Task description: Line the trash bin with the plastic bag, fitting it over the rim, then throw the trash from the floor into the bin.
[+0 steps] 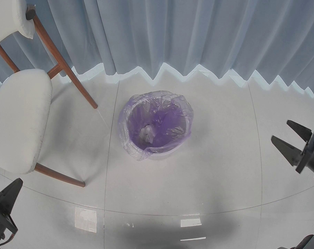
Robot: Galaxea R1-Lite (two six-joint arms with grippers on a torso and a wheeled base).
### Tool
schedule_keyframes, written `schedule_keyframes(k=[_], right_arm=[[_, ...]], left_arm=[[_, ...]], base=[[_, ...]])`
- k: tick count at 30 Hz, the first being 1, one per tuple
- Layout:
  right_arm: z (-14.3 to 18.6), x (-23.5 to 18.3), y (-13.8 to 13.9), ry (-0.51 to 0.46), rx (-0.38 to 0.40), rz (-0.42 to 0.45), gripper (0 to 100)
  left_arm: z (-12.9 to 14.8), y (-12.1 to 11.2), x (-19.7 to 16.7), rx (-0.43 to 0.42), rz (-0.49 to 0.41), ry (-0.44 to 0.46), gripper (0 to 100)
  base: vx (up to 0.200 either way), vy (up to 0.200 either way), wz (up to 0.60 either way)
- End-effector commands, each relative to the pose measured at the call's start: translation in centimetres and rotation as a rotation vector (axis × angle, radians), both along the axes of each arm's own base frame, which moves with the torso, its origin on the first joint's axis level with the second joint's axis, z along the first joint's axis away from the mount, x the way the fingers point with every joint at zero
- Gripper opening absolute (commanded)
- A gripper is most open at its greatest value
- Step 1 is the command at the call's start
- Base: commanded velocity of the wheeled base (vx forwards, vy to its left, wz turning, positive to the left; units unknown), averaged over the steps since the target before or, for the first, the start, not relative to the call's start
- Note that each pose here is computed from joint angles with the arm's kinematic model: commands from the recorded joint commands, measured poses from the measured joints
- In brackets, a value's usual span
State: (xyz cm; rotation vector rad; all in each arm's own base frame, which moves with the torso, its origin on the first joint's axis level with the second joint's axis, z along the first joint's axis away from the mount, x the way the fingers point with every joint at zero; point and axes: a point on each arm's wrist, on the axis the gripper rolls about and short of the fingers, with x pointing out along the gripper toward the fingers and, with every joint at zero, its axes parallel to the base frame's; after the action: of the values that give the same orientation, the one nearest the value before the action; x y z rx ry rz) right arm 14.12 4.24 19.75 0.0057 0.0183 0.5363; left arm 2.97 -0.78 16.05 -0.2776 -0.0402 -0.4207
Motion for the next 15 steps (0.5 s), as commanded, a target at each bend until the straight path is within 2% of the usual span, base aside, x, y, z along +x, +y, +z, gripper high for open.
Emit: schedule_keyframes(k=[1,2,3,5,7,8,9,10,12,13,15], right_arm=[[-10.8,-15.6,-4.2,-0.077,-0.112,-0.287,100],[-11.4,-15.6,-4.5,-0.015,-0.117,-0.435,100],[-11.4,-15.6,-4.7,-0.006,-0.092,-0.485,100],[-11.4,-15.5,-4.7,0.021,-0.009,-0.515,100],[-11.4,-15.6,-4.7,0.039,0.059,-0.550,100],[-11.4,-15.6,-4.6,0.043,0.070,-0.569,100],[-11.5,-15.6,-4.6,0.046,0.074,-0.589,100],[-11.5,-15.6,-4.6,0.044,0.063,-0.574,100],[-11.5,-15.6,-4.5,0.041,0.046,-0.543,100],[-12.0,-15.7,-4.2,0.058,-0.041,-0.440,100],[-12.1,-15.8,-4.1,0.065,-0.074,-0.401,100]], left_arm=[[-7.9,-0.6,-4.6,0.483,0.129,-0.025,0],[-7.7,-0.5,-4.5,0.500,0.150,-0.045,0],[-7.7,-0.5,-4.5,0.496,0.179,-0.036,0],[-7.7,-0.2,-4.5,0.460,0.275,0.001,0],[-7.7,0.0,-4.5,0.376,0.401,0.053,0],[-7.8,0.2,-4.4,0.343,0.446,0.073,0],[-7.8,0.4,-4.5,0.270,0.531,0.099,0],[-7.7,0.4,-4.5,0.230,0.569,0.108,0],[-7.7,0.5,-4.4,0.225,0.570,0.114,0],[-7.8,0.4,-4.4,0.255,0.534,0.110,0],[-7.8,0.2,-4.4,0.339,0.445,0.079,0]], base=[[0.000,0.000,0.00],[0.000,0.000,0.00],[0.000,0.000,0.00],[0.000,0.000,0.00],[0.000,0.000,0.00],[0.000,0.000,0.00],[0.000,0.000,0.00],[0.000,0.000,0.00],[0.000,0.000,0.00],[0.000,0.000,0.00],[0.000,0.000,0.00]])
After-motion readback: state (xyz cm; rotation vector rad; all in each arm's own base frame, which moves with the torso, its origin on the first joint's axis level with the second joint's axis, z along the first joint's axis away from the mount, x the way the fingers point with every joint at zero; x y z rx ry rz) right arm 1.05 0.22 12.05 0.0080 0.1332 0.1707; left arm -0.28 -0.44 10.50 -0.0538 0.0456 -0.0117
